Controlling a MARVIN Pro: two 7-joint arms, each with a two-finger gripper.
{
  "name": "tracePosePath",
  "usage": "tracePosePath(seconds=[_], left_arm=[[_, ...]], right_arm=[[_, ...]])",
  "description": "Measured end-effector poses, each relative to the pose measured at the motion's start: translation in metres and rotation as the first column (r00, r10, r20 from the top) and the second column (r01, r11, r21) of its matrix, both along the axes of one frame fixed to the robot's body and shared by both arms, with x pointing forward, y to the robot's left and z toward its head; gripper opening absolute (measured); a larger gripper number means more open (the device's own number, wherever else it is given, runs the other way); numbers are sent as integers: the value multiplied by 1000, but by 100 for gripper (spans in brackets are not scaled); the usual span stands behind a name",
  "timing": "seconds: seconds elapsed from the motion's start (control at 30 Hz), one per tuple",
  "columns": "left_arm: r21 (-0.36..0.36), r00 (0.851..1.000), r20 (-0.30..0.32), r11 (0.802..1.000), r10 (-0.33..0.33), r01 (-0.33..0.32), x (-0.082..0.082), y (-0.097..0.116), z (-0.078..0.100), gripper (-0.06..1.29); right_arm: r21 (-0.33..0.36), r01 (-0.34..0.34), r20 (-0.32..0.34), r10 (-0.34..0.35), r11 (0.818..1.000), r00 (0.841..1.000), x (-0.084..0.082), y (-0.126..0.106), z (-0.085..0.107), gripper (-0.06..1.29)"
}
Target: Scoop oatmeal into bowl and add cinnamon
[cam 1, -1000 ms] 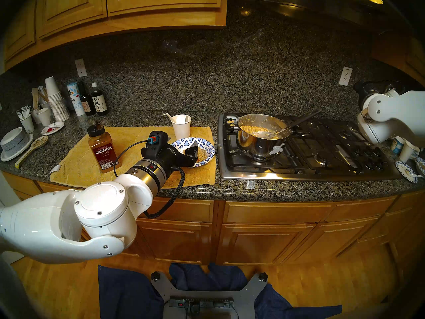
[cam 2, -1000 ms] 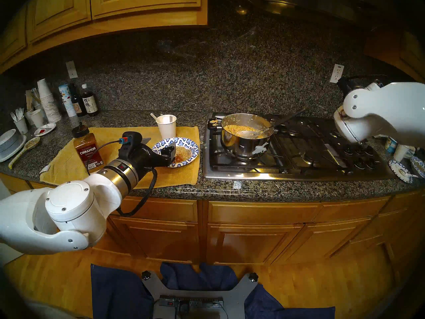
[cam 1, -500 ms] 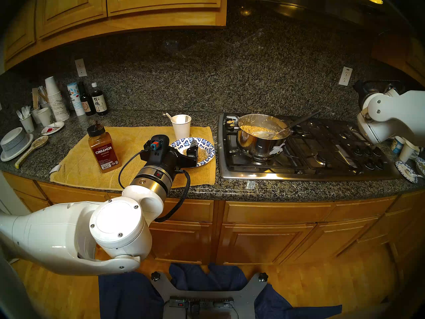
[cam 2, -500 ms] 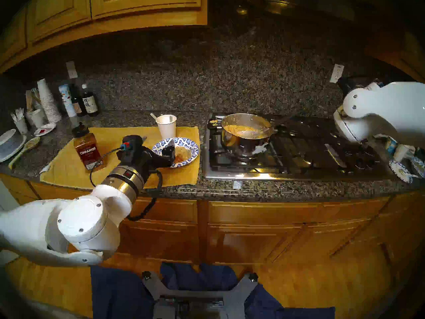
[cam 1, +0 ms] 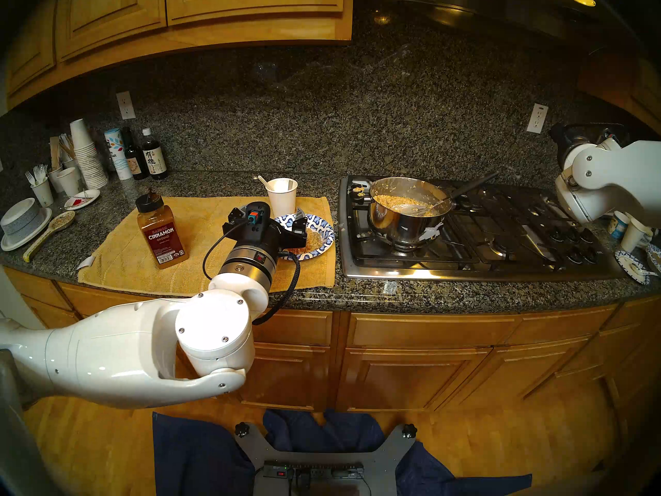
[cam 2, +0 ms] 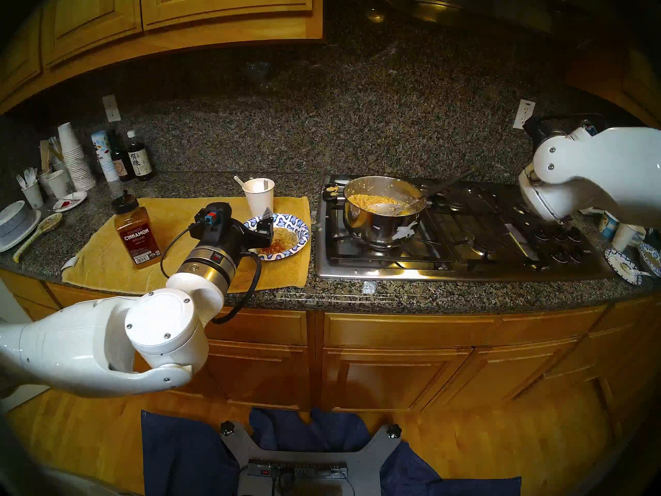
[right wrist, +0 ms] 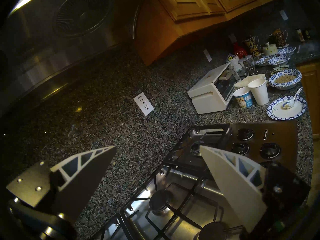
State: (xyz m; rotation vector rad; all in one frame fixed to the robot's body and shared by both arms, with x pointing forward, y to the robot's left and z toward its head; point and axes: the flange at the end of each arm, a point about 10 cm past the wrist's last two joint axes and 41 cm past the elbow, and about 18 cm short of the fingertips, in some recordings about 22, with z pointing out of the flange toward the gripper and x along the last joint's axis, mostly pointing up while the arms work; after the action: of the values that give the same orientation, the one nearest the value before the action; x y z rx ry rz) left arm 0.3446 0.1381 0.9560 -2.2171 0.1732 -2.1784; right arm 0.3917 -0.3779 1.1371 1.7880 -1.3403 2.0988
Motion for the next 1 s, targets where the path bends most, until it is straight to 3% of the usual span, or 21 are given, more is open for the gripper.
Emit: tracePosePath(seconds=[0.37, 0.7, 1.0], left_arm=[[-33, 999, -31, 999, 9, -10, 42, -6, -11, 126], [-37, 1000, 11, 999, 4, -4, 80, -13, -1, 126], [-21, 999, 41, 1000, 0, 1, 105, -16, 6, 126]], right_arm=[[0, -1, 1, 1, 1000, 1000, 0, 0, 0, 124], [0, 0, 0, 0, 1000, 1000, 0, 0, 0, 124], [1, 0, 0, 0, 1000, 1000, 0, 0, 0, 124]])
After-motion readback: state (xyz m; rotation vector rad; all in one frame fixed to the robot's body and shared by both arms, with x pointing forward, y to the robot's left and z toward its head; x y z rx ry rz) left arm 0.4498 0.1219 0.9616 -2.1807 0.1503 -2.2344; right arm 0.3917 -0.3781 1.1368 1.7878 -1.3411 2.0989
